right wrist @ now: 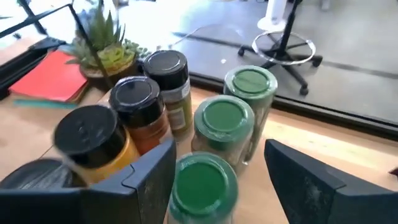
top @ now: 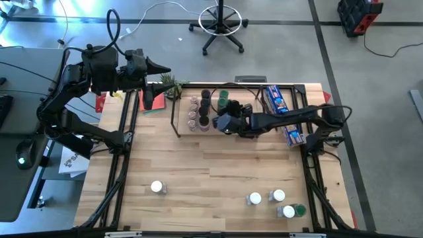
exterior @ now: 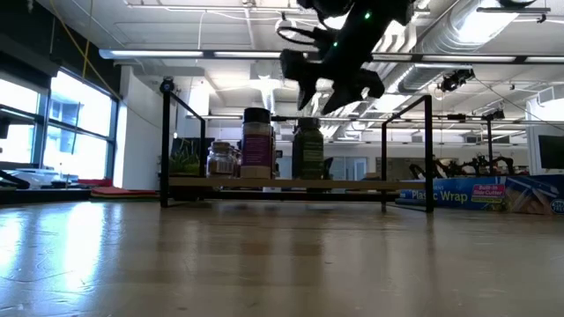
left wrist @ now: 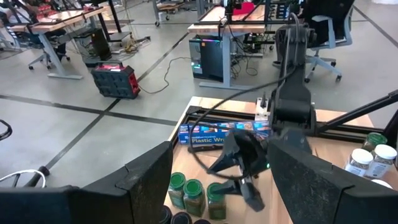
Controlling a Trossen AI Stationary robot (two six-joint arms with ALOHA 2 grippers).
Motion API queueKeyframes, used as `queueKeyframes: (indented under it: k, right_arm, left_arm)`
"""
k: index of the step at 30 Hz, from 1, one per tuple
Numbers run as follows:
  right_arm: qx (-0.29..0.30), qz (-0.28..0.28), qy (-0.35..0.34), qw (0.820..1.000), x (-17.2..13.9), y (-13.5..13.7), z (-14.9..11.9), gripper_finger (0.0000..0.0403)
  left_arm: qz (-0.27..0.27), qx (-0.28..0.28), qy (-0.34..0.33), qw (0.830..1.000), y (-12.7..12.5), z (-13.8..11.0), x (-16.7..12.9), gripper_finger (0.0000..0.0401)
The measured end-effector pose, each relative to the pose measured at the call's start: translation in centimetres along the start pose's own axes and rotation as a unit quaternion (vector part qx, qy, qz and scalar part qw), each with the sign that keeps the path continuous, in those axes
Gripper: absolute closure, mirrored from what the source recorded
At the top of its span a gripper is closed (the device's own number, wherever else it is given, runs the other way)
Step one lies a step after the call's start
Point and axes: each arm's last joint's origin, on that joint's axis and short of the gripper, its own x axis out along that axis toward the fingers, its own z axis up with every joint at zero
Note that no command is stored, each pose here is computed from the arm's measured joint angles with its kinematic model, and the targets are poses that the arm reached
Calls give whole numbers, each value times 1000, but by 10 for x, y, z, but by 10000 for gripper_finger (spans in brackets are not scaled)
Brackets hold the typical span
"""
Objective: Shelf spices
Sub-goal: Put the green seasoning bottle aligned with the other green seasoning bottles on the shelf
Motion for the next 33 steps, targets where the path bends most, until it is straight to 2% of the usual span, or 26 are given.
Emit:
queueKeyframes:
  k: [5, 8, 14, 18, 21, 33]
  right_arm:
    - [-13, 61, 83, 995, -19, -13, 11, 164]
    - [-41, 80, 139, 986, -23, -13, 2, 183]
    - [-17, 93, 185, 978, -8, -1, -27, 281]
    - [9, 75, 190, 979, 7, 0, -35, 349]
    - [14, 68, 189, 980, 16, -1, -36, 378]
    - [35, 86, 160, 983, 25, 1, -27, 391]
  left_arm:
    - [0, 0, 0, 1000, 0, 0, 0, 142]
    - [0, 0, 0, 1000, 0, 0, 0, 142]
    - [1, 0, -1, 1000, 0, 0, 0, 142]
    - [1, 0, -1, 1000, 0, 0, 0, 142]
    - [1, 0, -1, 1000, 0, 0, 0, 142]
    - [1, 0, -1, 1000, 0, 0, 0, 142]
